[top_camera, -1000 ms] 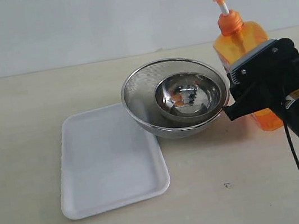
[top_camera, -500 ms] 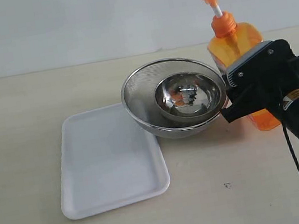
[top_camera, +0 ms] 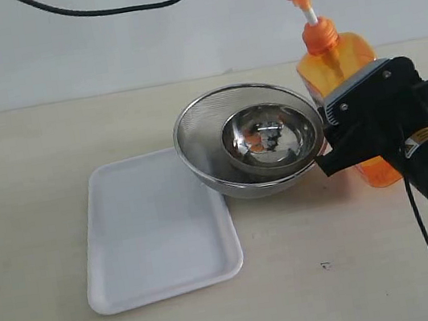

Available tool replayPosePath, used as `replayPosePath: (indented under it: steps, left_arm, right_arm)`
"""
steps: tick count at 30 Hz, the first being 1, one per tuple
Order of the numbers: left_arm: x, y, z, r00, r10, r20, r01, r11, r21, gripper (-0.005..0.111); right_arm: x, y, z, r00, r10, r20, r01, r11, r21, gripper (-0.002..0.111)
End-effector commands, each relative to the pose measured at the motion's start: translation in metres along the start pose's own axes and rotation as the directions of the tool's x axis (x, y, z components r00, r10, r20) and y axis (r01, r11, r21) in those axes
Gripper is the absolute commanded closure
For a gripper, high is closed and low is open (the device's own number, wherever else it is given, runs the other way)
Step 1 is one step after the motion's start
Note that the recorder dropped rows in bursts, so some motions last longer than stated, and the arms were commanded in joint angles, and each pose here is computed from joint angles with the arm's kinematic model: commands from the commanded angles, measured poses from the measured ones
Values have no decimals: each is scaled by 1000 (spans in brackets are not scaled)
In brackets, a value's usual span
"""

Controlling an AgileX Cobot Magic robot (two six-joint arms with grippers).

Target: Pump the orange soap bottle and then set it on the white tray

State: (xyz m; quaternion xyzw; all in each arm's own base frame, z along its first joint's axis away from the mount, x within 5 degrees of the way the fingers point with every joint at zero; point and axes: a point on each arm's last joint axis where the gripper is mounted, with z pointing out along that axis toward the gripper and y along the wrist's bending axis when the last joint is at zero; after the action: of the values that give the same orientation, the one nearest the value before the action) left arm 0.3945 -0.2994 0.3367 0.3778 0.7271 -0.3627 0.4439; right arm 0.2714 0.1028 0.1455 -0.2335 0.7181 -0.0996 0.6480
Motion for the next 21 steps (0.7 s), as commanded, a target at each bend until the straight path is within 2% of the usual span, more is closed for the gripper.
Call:
replayPosePath:
  steps: [1,14,21]
  left_arm:
    - [-3,0,8,1000,16,10,-16,1000,6,102]
    - [10,12,15,993,86,-78,-91,994,-68,102]
    - [13,12,15,989,101,-107,-108,992,-67,102]
  right_arm:
    - [-15,-4,1,993,-28,116,25,999,30,108]
    - [-15,-4,1,992,-30,119,27,999,27,108]
    - [-14,-6,1,995,-6,104,1,999,49,108]
